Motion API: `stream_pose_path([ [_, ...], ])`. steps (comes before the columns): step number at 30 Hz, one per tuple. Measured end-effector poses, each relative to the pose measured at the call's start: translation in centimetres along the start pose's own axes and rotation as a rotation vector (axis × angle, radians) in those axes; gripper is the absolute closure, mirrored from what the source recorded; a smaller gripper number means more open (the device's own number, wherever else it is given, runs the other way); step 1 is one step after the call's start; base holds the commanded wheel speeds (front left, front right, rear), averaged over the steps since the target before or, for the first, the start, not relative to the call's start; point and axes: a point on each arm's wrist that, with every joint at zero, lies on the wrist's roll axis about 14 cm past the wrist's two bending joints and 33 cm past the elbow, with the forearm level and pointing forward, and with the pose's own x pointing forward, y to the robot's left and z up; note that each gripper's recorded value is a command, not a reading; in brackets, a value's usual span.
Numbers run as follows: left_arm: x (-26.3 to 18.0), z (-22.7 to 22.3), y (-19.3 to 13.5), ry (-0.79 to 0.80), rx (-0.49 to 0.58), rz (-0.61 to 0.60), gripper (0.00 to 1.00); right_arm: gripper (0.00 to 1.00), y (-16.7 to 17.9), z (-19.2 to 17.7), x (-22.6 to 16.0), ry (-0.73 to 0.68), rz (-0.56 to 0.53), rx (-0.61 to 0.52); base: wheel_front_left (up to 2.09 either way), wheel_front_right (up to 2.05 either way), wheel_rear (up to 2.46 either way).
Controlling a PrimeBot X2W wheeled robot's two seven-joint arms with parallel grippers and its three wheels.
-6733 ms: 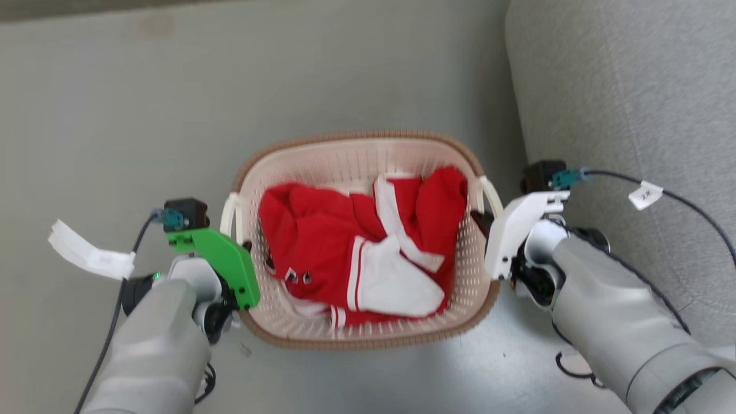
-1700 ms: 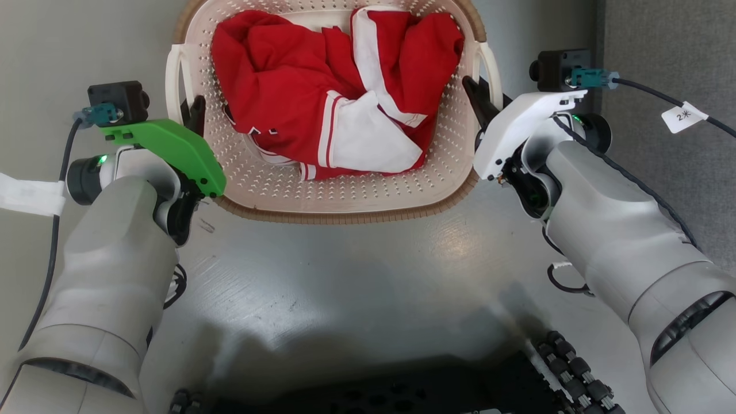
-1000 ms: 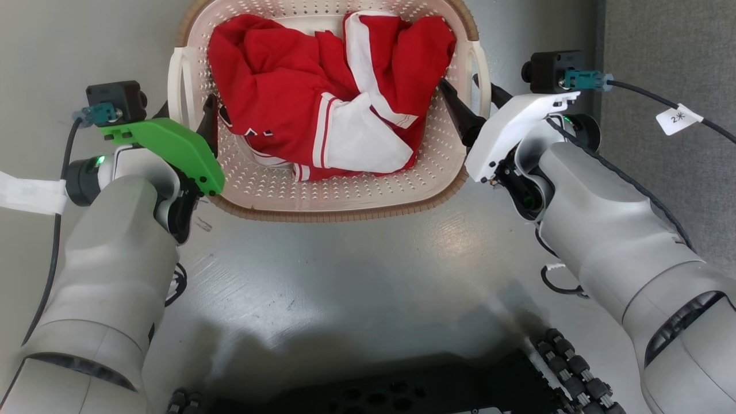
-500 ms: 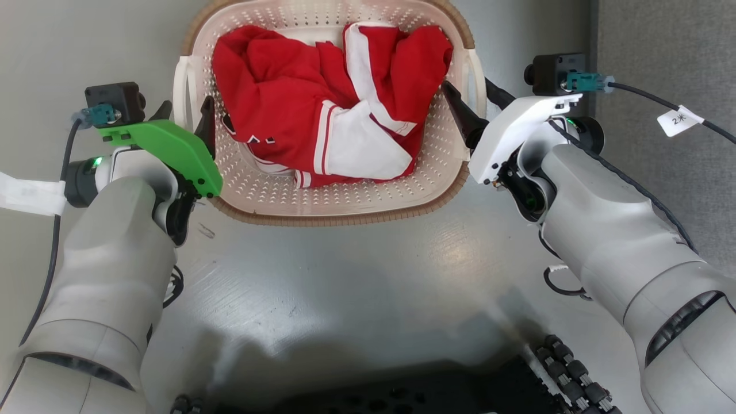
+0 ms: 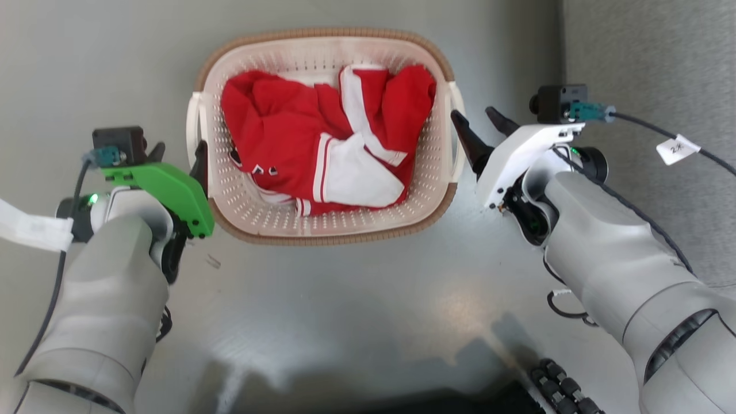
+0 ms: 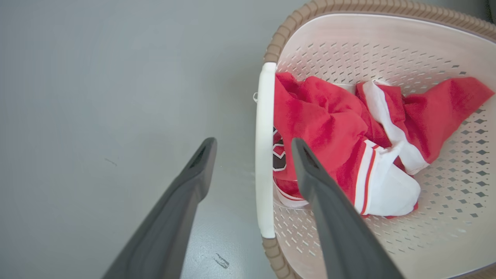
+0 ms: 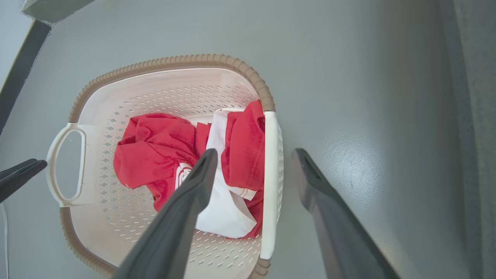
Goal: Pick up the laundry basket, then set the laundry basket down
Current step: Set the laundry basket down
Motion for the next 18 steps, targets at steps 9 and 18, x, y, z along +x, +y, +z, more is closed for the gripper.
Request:
stream_pose_path([
  [9, -2.5, 2.9, -2.1, -0.094, 0.009, -0.030, 0.00, 0.00, 1.6, 3.0, -2.6, -0.088, 0.021, -0.032, 0.00, 0.00, 0.00],
  [18, -5.4, 7.3, -4.5, -0.234, -0.007, -0.078, 0.00, 0.00, 2.3, 8.8, -5.8, -0.253, 0.030, -0.055, 0.00, 0.00, 0.00],
])
